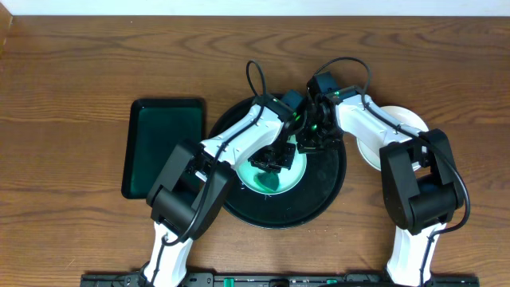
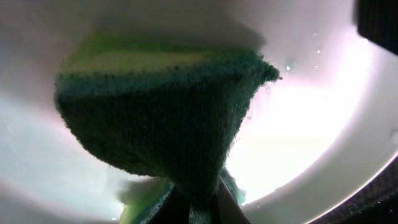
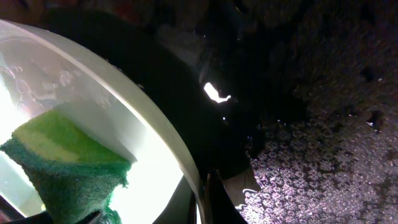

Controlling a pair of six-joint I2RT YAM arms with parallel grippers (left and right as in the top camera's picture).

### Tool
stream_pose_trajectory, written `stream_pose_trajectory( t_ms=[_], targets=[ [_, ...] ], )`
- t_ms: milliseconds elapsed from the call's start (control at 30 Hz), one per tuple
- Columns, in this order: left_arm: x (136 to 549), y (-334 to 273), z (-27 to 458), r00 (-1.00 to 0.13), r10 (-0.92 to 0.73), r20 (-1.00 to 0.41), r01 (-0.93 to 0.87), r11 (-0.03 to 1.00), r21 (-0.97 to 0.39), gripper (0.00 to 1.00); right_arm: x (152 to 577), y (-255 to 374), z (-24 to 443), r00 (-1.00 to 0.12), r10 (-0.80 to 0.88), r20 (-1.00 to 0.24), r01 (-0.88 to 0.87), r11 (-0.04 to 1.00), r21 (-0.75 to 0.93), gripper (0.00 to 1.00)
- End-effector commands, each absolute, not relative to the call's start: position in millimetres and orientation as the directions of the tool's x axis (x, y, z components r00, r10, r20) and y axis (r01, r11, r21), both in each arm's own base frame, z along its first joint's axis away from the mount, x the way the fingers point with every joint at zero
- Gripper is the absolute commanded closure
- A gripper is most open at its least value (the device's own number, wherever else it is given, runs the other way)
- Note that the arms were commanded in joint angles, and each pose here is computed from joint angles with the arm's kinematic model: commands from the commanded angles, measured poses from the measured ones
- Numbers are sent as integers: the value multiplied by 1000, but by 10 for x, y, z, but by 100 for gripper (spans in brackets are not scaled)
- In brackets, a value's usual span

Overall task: Clean dirty plates on tray and stack at the side
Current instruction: 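Scrub the pale green plate with the sponge while right gripper holds rim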

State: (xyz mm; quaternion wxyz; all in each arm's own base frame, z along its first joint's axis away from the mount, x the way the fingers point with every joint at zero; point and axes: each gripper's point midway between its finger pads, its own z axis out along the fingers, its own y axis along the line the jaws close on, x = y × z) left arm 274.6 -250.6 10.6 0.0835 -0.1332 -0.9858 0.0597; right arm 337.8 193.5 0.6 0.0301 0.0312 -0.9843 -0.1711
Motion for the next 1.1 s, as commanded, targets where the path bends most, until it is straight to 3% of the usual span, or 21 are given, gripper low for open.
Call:
stream_pose_trajectory(
  t_ms=[0, 200, 367, 500, 767, 967, 1067],
  targets=[
    [2657, -2749, -41, -948, 253, 192, 196, 943, -270, 93, 3367, 1826, -236, -996, -50, 74, -29, 964, 264, 99],
    [3160, -2313, -114, -994, -30, 105, -43, 991, -127, 93, 3369, 1831, -236, -996, -52, 73, -31, 964, 264, 99],
    [3385, -1714, -63, -957, -291, -15, -291, 953, 89, 93, 3370, 1823, -238, -996, -52, 72, -31, 965, 260, 99],
    [3411, -1505, 116, -957, -272, -101, -287, 939, 188, 93, 3371, 1818, -239, -996, -52, 71, -32, 966, 257, 99],
    [3371, -1614, 321, -972, -197, -126, -217, 961, 173, 93, 3370, 1819, -240, -996, -52, 72, -31, 966, 258, 99],
    [3209, -1940, 208, -994, -106, -21, -108, 992, 69, 93, 3371, 1819, -240, -996, -51, 72, -31, 966, 258, 99],
    [3139, -2239, 135, -1000, -6, 26, -8, 999, -50, 93, 3372, 1820, -240, -996, -51, 71, -31, 966, 258, 99]
  ],
)
